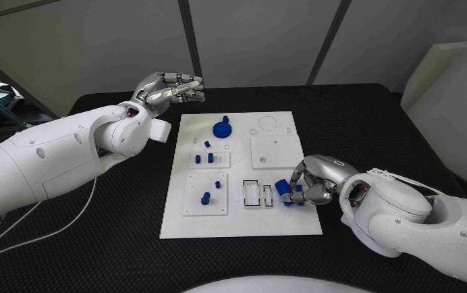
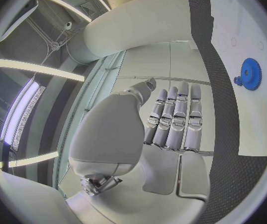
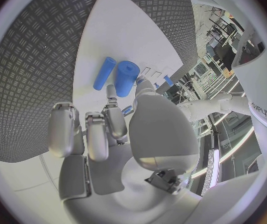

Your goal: Assemble the parts on the task board

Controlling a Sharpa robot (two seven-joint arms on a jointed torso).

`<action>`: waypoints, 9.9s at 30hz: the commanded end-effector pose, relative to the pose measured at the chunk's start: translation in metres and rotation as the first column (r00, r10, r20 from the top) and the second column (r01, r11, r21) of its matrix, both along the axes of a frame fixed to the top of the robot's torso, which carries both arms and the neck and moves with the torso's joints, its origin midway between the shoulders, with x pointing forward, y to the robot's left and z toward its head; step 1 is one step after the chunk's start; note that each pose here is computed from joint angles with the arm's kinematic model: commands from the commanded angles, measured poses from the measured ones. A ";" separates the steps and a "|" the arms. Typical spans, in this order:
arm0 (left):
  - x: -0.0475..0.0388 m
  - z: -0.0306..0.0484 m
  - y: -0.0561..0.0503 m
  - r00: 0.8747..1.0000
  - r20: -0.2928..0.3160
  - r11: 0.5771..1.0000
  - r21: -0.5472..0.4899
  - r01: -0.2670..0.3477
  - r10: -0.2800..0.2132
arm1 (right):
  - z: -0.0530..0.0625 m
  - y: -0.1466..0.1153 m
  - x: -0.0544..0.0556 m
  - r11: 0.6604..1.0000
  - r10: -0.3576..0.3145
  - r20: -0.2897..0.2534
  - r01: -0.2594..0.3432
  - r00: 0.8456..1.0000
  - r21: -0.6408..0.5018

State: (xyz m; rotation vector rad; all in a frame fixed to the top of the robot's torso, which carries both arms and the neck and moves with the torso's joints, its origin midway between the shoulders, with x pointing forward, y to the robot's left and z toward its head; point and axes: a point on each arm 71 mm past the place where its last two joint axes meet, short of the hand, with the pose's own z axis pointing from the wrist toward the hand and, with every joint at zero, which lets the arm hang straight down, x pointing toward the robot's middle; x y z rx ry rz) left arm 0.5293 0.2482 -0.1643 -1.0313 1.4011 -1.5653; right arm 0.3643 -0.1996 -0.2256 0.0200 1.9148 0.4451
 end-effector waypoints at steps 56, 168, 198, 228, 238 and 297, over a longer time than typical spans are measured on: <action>-0.0005 0.0013 -0.002 1.000 0.001 1.000 -0.012 0.021 -0.021 | -0.009 0.050 -0.010 0.976 -0.021 -0.084 0.038 0.996 0.213; -0.0023 0.0005 0.010 1.000 -0.012 1.000 0.001 0.003 -0.003 | 0.006 0.009 -0.016 0.974 -0.027 0.036 0.018 0.999 0.225; -0.0059 -0.0042 0.012 1.000 -0.017 1.000 0.003 0.007 -0.007 | 0.001 -0.035 -0.012 0.994 -0.109 0.078 0.111 0.991 -0.019; -0.0061 -0.0047 0.015 1.000 -0.021 1.000 0.006 0.005 -0.005 | -0.020 -0.017 -0.009 0.991 -0.043 0.033 0.047 0.999 -0.122; -0.0068 -0.0045 0.017 1.000 -0.024 1.000 0.008 0.003 -0.003 | -0.023 -0.010 -0.005 0.978 0.003 0.055 0.008 0.998 -0.207; -0.0072 -0.0046 0.016 1.000 -0.028 1.000 0.007 0.012 -0.012 | -0.027 0.026 -0.015 0.946 -0.166 -0.244 0.224 0.955 0.236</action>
